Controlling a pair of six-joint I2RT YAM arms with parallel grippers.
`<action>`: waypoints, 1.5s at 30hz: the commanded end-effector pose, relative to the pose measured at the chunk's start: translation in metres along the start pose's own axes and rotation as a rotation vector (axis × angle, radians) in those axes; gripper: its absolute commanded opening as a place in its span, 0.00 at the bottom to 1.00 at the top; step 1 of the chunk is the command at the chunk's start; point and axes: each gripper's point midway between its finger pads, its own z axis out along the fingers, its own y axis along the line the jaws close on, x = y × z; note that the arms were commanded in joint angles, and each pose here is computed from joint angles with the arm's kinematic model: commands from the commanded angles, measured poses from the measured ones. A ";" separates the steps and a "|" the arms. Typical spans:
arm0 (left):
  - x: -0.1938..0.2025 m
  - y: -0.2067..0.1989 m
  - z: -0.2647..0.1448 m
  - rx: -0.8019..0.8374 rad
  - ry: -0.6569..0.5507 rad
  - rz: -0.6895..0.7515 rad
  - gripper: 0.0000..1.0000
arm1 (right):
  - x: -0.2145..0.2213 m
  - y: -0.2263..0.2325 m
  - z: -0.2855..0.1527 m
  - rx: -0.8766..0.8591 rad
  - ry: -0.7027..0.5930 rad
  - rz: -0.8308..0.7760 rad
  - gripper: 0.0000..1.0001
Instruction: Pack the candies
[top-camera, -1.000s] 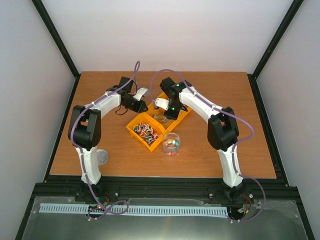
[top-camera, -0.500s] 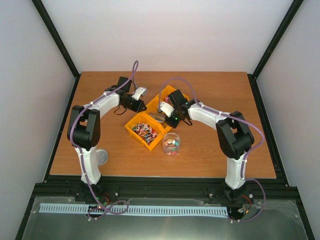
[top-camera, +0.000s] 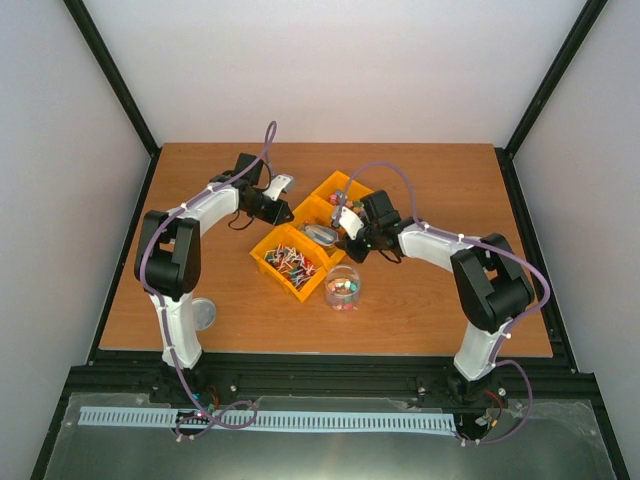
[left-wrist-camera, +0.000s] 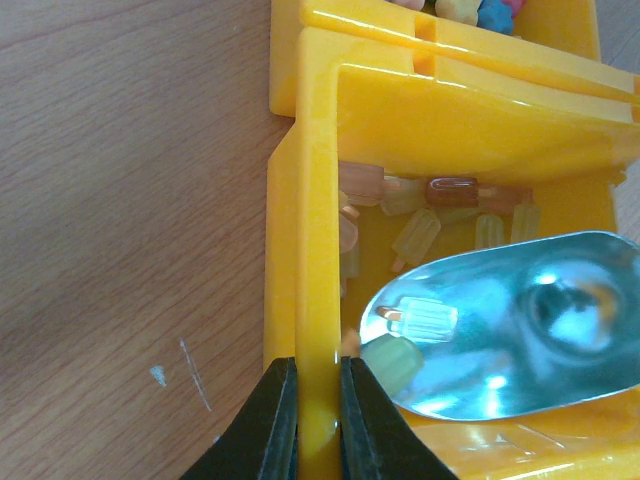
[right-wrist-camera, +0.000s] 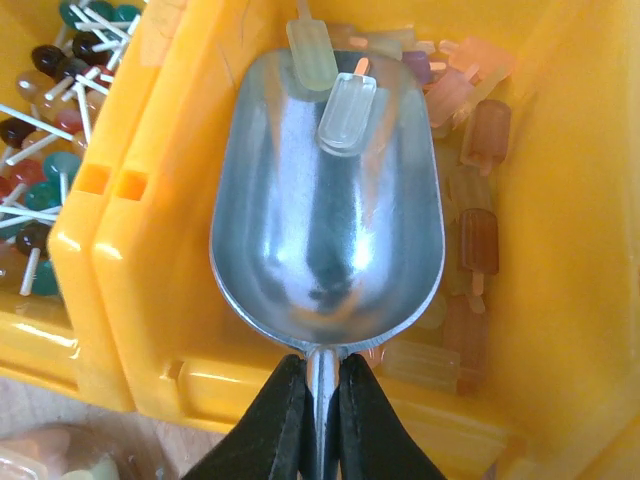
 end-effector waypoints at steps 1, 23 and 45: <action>0.009 0.004 0.006 -0.004 0.034 0.000 0.01 | -0.025 0.010 -0.013 -0.049 -0.131 -0.042 0.03; 0.009 0.006 0.005 -0.013 0.048 0.004 0.01 | -0.019 -0.012 -0.064 -0.021 -0.211 0.012 0.03; 0.005 0.034 0.003 -0.086 0.147 0.118 0.02 | 0.003 0.045 -0.173 -0.125 -0.157 -0.233 0.03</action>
